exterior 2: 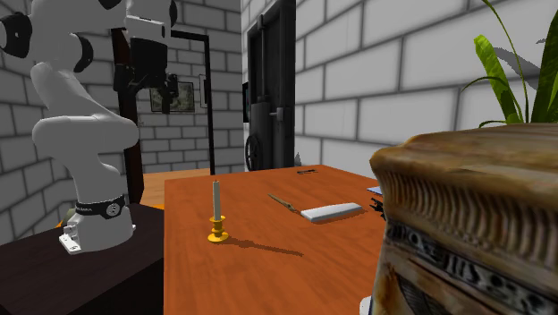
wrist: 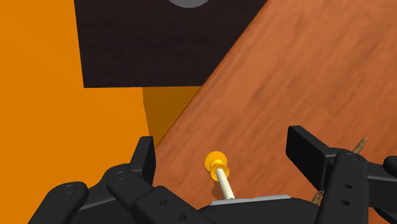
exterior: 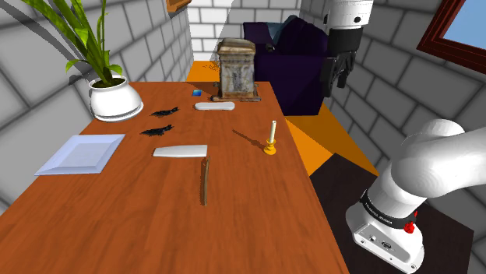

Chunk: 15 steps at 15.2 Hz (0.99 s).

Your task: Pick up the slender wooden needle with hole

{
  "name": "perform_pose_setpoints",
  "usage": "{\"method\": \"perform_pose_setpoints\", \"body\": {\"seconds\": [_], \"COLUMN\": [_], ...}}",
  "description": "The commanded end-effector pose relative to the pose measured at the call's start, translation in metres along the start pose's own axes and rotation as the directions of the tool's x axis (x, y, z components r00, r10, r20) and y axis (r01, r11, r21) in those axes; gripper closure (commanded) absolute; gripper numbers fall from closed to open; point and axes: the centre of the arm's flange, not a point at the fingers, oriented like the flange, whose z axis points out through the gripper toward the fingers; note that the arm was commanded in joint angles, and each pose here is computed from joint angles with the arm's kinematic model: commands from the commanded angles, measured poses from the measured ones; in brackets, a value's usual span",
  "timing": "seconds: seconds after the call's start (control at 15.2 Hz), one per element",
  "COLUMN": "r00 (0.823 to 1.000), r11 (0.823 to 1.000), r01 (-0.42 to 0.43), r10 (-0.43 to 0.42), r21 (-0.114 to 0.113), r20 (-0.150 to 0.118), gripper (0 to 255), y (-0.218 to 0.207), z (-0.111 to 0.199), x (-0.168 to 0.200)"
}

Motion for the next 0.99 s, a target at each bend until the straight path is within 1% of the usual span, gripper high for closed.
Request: {"method": "perform_pose_setpoints", "body": {"seconds": [0.0, 0.2, 0.46, 0.66, 0.92], "r00": [1.0, 0.999, 0.992, 0.984, 0.969], "r11": [1.0, 0.999, 0.992, 0.984, 0.969], "r01": [0.0, -0.053, -0.123, -0.174, -0.243], "r10": [0.0, 0.053, 0.123, 0.175, 0.245], "r21": [0.0, 0.01, 0.023, 0.034, 0.049], "r20": [0.0, -0.01, -0.022, -0.03, -0.04], "gripper": [0, 0, 0, 0, 0], "y": [0.0, -0.03, -0.069, -0.098, -0.135], "z": [0.0, 0.022, 0.051, 0.072, 0.1], "x": [0.0, 0.009, 0.024, 0.037, 0.057]}}
